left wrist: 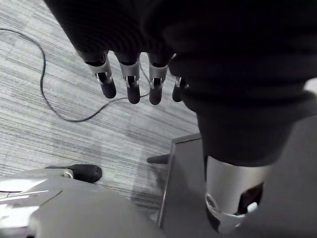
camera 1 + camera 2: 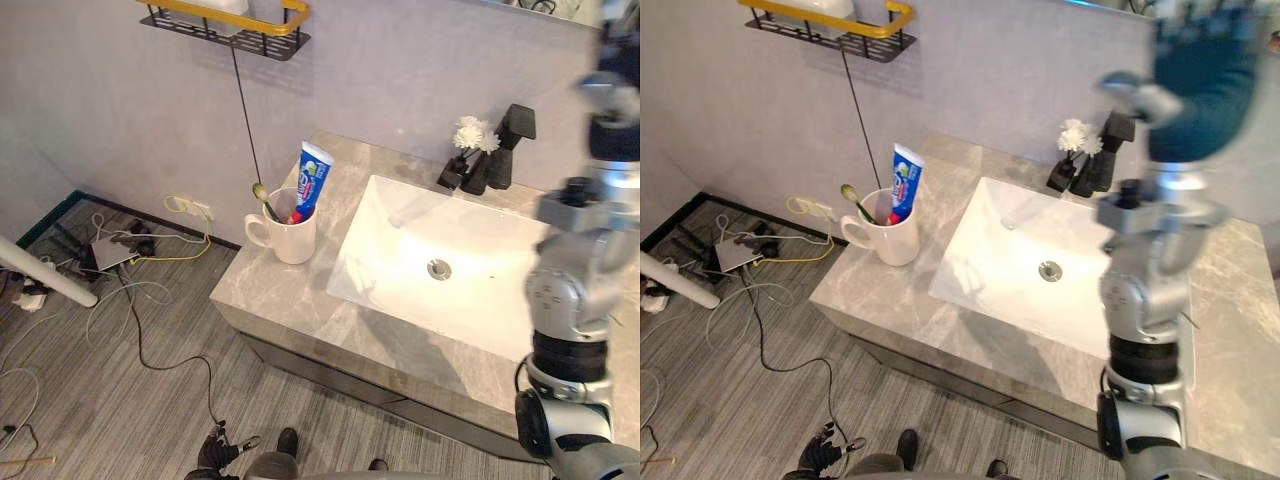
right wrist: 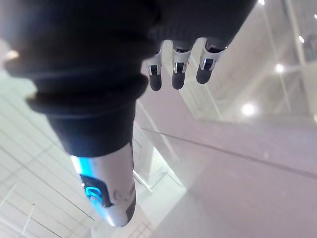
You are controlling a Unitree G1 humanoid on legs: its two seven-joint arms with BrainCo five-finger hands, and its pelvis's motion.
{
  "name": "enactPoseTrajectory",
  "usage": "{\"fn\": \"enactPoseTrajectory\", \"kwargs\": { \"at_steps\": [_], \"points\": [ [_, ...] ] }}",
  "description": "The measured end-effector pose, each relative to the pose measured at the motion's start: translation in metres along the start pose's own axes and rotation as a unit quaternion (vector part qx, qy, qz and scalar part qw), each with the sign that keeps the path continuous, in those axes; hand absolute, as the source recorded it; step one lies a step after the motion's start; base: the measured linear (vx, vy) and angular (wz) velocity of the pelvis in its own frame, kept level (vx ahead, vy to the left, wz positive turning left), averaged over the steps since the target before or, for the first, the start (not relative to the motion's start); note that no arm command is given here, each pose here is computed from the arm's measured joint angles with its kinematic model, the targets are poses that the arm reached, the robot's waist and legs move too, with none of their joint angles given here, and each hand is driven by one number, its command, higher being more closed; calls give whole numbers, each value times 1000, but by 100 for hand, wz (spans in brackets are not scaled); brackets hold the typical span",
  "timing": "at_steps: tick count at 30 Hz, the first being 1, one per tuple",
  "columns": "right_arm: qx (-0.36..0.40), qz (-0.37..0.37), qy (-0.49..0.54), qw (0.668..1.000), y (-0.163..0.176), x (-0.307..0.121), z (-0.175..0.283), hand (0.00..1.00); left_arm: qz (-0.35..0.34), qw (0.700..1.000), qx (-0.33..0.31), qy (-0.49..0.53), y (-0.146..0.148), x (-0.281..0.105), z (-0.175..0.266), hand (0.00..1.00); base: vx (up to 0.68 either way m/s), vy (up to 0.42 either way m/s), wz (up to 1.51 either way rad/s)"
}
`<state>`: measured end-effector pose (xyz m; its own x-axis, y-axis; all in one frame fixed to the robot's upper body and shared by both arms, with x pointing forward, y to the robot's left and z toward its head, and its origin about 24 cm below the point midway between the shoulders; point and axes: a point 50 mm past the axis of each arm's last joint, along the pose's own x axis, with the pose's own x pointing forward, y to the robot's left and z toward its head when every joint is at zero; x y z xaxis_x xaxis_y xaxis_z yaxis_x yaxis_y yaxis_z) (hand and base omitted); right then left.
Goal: Organize washtable
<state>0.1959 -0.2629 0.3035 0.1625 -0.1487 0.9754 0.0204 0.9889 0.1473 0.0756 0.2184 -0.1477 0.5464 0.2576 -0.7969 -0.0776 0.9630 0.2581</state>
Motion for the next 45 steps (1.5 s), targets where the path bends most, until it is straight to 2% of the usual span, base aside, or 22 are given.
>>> {"fn": "enactPoseTrajectory", "kwargs": {
  "at_steps": [4, 8, 9, 11, 13, 14, 16, 18, 19, 21, 23, 29, 32, 34, 40, 45],
  "points": [
    [-134, -80, -24, 987, -52, -15, 36, 0, 1, 1000, -18, 6, -3, -1, -2, 0, -30, -3, -15],
    [-232, -159, 40, 959, -95, -48, 48, 0, 5, 999, -30, 16, -1, -2, -7, 0, -19, -9, -10],
    [-285, -211, 87, 931, -118, -74, 54, 0, 6, 999, -35, 15, -1, -1, -6, 0, -14, -7, -20],
    [-316, -250, 130, 906, -132, -96, 55, 0, 9, 999, -40, 16, 0, -1, -6, 0, -17, -6, -13],
    [-366, -319, 222, 845, -152, -143, 56, 0, 14, 998, -52, 25, 0, -1, -10, 0, -18, 1, -13],
    [-379, -333, 245, 828, -155, -156, 58, 0, 14, 998, -55, 25, -1, -1, -10, 0, -9, 5, -19],
    [-412, -381, 318, 764, -161, -199, 66, 0, 16, 997, -73, 30, -5, -2, -10, 0, -5, 2, -16],
    [-426, -416, 356, 720, -159, -228, 75, 0, 11, 996, -85, 32, -11, -2, -9, 0, 0, 1, -10],
    [-427, -428, 367, 707, -158, -236, 77, 0, 8, 995, -93, 33, -14, -2, -9, 0, 8, 7, -10],
    [-418, -472, 408, 661, -147, -272, 85, 0, -6, 993, -114, 32, -27, -2, -5, 0, 0, 14, -13],
    [-394, -492, 437, 642, -134, -294, 82, 0, -11, 992, -119, 29, -32, 0, 0, 0, -14, 9, -14],
    [-304, -461, 573, 605, -97, -345, 46, 0, -19, 992, -121, 22, -37, 2, 6, 0, -4, -7, -9],
    [-265, -441, 637, 573, -82, -373, 40, 0, -26, 992, -125, 19, -42, 2, 9, 0, 1, -5, -1],
    [-226, -426, 704, 521, -68, -406, 43, 0, -34, 992, -122, 15, -46, 3, 13, 0, 10, -21, -4],
    [-159, -409, 779, 448, -46, -446, 56, 0, -44, 993, -110, 16, -49, 3, 13, 0, -5, -22, 7],
    [-131, -400, 816, 396, -31, -468, 69, 0, -51, 994, -93, 17, -49, 5, 14, 0, -15, -20, 10]
  ]
}}
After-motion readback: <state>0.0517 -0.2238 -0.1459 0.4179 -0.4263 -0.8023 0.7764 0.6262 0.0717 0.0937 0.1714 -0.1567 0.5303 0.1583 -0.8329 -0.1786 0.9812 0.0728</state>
